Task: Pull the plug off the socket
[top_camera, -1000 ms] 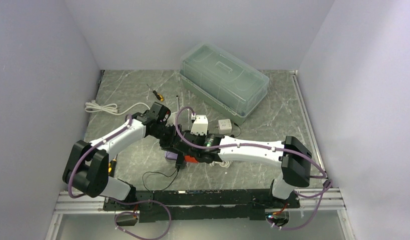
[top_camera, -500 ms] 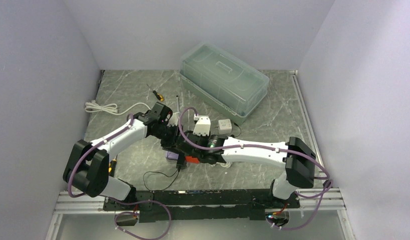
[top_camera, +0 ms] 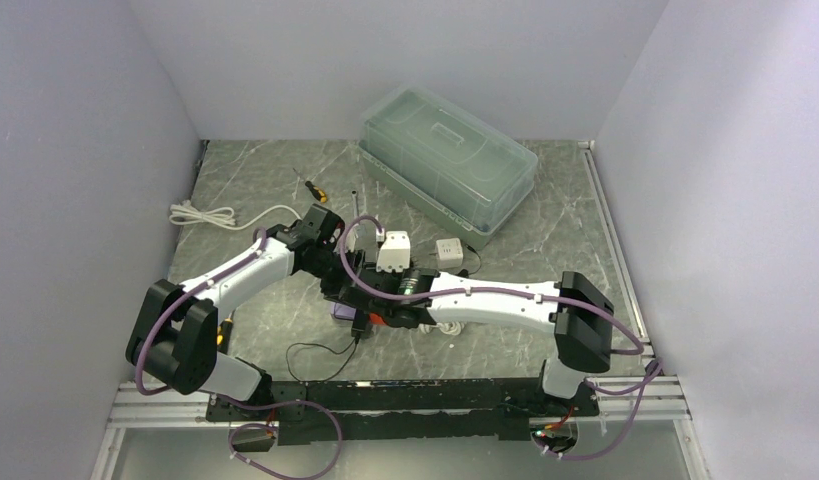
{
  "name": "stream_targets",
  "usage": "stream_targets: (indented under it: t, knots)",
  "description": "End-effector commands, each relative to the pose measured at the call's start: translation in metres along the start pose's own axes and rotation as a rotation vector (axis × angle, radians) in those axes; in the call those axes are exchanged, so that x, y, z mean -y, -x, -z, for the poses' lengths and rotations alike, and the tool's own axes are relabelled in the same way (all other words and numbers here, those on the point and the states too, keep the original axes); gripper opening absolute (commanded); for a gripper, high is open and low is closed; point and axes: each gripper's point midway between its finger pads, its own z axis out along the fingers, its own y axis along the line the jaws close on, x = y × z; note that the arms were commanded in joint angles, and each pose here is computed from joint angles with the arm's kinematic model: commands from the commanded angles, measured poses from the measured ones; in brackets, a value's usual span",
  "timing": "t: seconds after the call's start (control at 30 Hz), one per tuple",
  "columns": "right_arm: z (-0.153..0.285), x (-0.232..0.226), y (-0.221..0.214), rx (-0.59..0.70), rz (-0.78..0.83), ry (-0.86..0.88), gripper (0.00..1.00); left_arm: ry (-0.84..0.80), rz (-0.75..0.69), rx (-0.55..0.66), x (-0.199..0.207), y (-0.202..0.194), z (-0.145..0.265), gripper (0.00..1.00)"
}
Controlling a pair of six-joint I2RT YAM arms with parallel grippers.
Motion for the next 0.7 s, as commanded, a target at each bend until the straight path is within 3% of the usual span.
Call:
stream_targets:
  t: [0.0, 0.2, 0.67]
  knots:
    - [0.013, -0.015, 0.023, 0.049, -0.124, 0.107, 0.00, 0.145, -0.016, -0.040, -0.030, -0.010, -0.013, 0.49]
    - [0.011, -0.008, 0.025, 0.041, -0.165, 0.133, 0.00, 0.150, -0.017, -0.043, -0.031, -0.010, -0.014, 0.49]
    - [0.016, -0.019, 0.027, 0.086, -0.051, 0.011, 0.00, 0.157, -0.015, -0.048, -0.033, -0.010, -0.015, 0.48]
